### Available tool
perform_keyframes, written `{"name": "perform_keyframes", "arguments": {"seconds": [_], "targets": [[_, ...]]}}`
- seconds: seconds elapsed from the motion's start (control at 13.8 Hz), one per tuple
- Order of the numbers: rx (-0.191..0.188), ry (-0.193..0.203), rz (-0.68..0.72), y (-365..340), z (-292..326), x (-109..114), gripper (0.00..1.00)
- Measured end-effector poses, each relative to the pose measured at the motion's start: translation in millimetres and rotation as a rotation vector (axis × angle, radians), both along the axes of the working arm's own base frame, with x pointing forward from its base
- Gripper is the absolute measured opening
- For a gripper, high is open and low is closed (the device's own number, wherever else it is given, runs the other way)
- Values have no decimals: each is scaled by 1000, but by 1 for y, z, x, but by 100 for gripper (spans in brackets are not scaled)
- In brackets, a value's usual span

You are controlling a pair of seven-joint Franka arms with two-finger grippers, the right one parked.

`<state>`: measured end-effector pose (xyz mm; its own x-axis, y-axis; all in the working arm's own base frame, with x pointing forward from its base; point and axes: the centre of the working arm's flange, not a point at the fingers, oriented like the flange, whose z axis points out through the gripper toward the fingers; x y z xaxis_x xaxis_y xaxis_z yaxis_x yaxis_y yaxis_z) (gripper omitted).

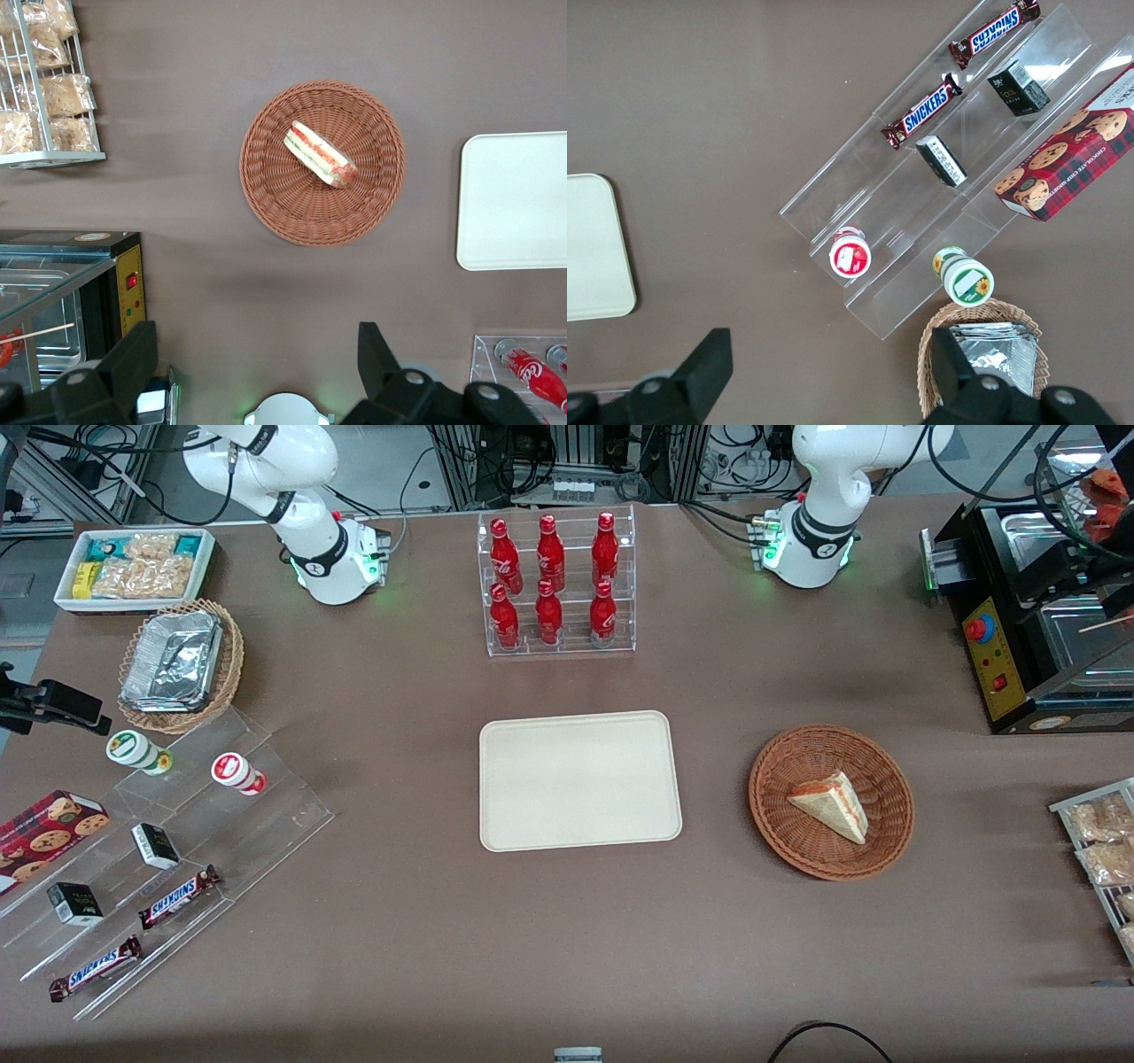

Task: Place sandwich from basket to tray
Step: 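Move the left gripper over the sandwich in the wicker basket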

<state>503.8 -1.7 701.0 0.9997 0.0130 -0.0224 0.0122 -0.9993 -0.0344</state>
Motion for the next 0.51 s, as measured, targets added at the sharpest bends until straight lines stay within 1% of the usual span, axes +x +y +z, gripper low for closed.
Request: {"name": "perform_keyframes", "arguments": {"seconds": [0.15,0.29,0.51], "targets": [[-1,0,-4,0,-1,-1,100],[-1,-8,-6,0,-6,3,100],[-7,-19,-11,-2,-31,20,100]]}}
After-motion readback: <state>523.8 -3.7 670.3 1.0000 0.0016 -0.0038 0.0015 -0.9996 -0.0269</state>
